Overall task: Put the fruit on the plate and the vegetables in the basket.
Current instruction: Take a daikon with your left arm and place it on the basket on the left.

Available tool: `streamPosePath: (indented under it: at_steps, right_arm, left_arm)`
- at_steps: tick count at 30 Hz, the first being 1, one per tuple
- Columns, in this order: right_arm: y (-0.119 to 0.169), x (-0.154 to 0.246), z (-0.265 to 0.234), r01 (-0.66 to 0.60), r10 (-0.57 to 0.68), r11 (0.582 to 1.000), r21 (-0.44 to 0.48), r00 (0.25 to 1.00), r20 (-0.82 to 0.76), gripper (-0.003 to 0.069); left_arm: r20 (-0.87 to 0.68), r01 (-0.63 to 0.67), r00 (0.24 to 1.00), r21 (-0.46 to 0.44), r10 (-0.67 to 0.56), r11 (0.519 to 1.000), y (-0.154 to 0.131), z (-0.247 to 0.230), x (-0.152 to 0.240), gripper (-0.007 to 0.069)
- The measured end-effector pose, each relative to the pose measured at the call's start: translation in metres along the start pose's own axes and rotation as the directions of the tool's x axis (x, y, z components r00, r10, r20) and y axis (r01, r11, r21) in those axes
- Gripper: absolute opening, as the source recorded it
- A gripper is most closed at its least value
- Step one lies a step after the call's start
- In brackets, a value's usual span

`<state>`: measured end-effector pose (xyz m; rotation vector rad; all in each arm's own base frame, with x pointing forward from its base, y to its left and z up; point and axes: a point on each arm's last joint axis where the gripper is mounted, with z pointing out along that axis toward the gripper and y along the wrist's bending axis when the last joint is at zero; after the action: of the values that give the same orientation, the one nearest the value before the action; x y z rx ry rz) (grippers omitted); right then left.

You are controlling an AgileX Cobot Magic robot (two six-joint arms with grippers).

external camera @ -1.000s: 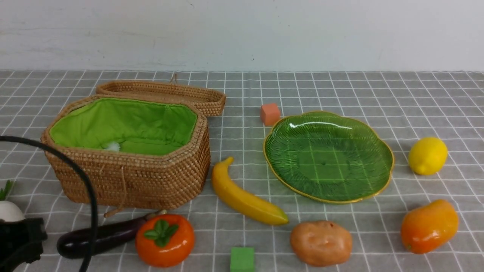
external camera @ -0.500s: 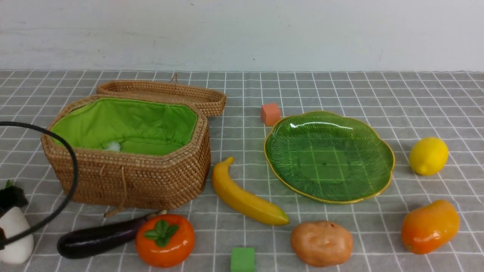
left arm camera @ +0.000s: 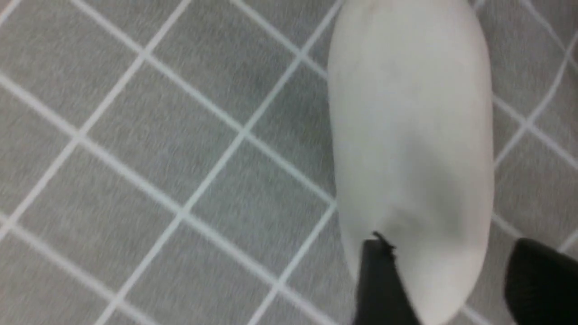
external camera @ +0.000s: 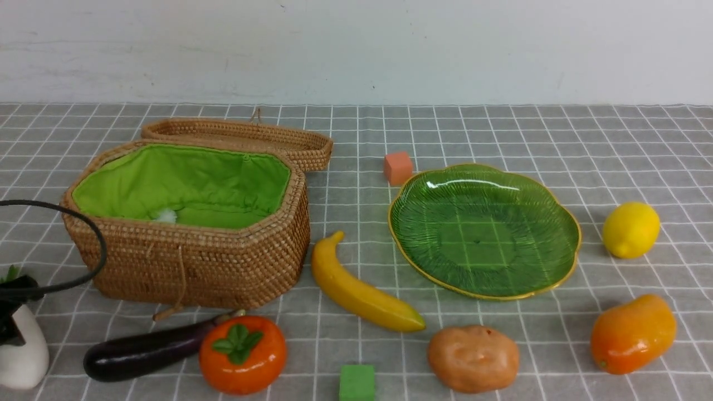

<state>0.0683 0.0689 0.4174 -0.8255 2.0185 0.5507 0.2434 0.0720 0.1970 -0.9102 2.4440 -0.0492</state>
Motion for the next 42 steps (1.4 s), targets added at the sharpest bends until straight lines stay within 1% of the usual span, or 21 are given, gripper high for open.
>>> streamPosePath:
  at_steps: [2,3,5,6,10,13,18,23,25,26,28,29,30,31,33,34,36,37,38,40,42]
  right_arm:
    - [0.0,0.0,0.0,0.0,0.0,1.0,0.0,1.0,0.0,0.0083]
    - [0.0,0.0,0.0,0.0,0.0,1.0,0.0,1.0,0.0,0.0083]
    - [0.0,0.0,0.0,-0.001,0.001,1.0,-0.002,1.0,0.001,0.0085]
    - [0.0,0.0,0.0,-0.003,0.003,1.0,-0.005,1.0,0.001,0.0085]
    - [0.001,0.0,0.0,-0.008,0.008,1.0,-0.014,1.0,0.004,0.0085]
    - [0.002,-0.001,0.0,-0.012,0.012,1.0,-0.022,1.0,0.006,0.0085]
    - [0.003,-0.001,0.0,-0.018,0.019,0.999,-0.032,1.0,0.008,0.0085]
    - [0.003,-0.001,0.0,-0.019,0.019,0.999,-0.032,1.0,0.008,0.0085]
    - [0.003,-0.001,0.0,-0.019,0.019,0.999,-0.033,1.0,0.008,0.0086]
    - [0.003,-0.001,0.0,-0.019,0.02,0.999,-0.033,1.0,0.012,0.0086]
    - [0.002,-0.003,0.0,-0.019,0.02,0.999,-0.028,0.999,0.028,0.0088]
    - [0.002,-0.003,0.0,-0.018,0.019,1.0,-0.026,0.999,0.03,0.0087]
    - [0.002,-0.003,0.0,-0.017,0.018,1.0,-0.021,0.999,0.036,0.0087]
    - [0.001,-0.004,0.0,-0.012,0.013,1.0,-0.009,0.999,0.049,0.0087]
    - [-0.001,-0.005,0.0,-0.006,0.005,1.0,0.006,0.999,0.053,0.0087]
    - [-0.001,-0.005,0.0,-0.002,0.002,1.0,0.011,0.999,0.051,0.0087]
    - [-0.002,-0.005,0.0,0.001,-0.002,1.0,0.018,0.999,0.05,0.0087]
    - [-0.002,-0.005,0.0,0.005,-0.006,1.0,0.025,0.999,0.05,0.0087]
    - [-0.003,-0.005,0.0,0.008,-0.009,1.0,0.031,0.999,0.05,0.0087]
    - [-0.003,-0.004,0.0,0.013,-0.014,0.999,0.039,0.999,0.047,0.0088]
    - [-0.003,-0.004,0.0,0.012,-0.014,0.999,0.038,0.999,0.047,0.009]
  left_arm:
    - [0.038,-0.01,0.999,0.01,0.01,1.0,-0.002,0.009,-0.005,0.0519]
    - [0.041,-0.012,0.999,0.01,0.011,1.0,-0.002,0.01,-0.005,0.0519]
    - [0.06,-0.033,0.998,0.012,0.033,0.999,-0.002,0.024,-0.007,0.0601]
    - [0.065,-0.037,0.997,0.014,0.036,0.999,-0.002,0.03,-0.008,0.0617]
    - [0.048,-0.042,0.998,0.009,0.042,0.999,-0.002,0.049,-0.005,0.0603]
    - [0.036,-0.049,0.998,0.004,0.049,0.999,-0.001,0.057,-0.004,0.051]
    - [0.021,-0.05,0.999,-0.006,0.05,0.999,-0.001,0.048,-0.004,0.0507]
    - [0.122,-0.091,0.989,0.021,0.088,0.996,-0.006,-0.014,-0.015,0.0507]
    - [0.175,-0.148,0.975,0.037,0.14,0.988,-0.012,-0.038,-0.02,0.0507]
    - [0.253,-0.249,0.94,0.052,0.229,0.967,-0.022,-0.066,-0.027,0.0507]
    - [0.392,-0.495,0.81,0.06,0.436,0.867,-0.051,-0.112,-0.033,0.0507]
    - [0.409,-0.538,0.781,0.056,0.472,0.841,-0.057,-0.118,-0.034,0.0507]
    - [0.443,-0.623,0.713,0.045,0.543,0.781,-0.068,-0.128,-0.034,0.0507]
    - [0.487,-0.752,0.579,0.007,0.654,0.66,-0.086,-0.143,-0.036,0.0507]
    - [0.502,-0.895,0.366,-0.041,0.784,0.444,-0.115,-0.149,-0.033,0.0507]
    - [0.502,-0.93,0.286,-0.06,0.817,0.362,-0.125,-0.15,-0.032,0.0507]
    - [0.479,-0.967,0.181,-0.072,0.859,0.244,-0.141,-0.142,-0.032,0.0507]
    - [0.455,-0.989,0.061,-0.093,0.888,0.116,-0.159,-0.132,-0.033,0.0507]
    - [0.436,-0.994,0.004,-0.094,0.9,0.05,-0.17,-0.121,-0.033,0.0507]
    - [0.4,-0.995,-0.074,-0.085,0.914,-0.044,-0.189,-0.096,-0.036,0.0507]
    - [0.365,-0.991,-0.124,-0.082,0.923,-0.101,-0.2,-0.073,-0.039,0.0507]
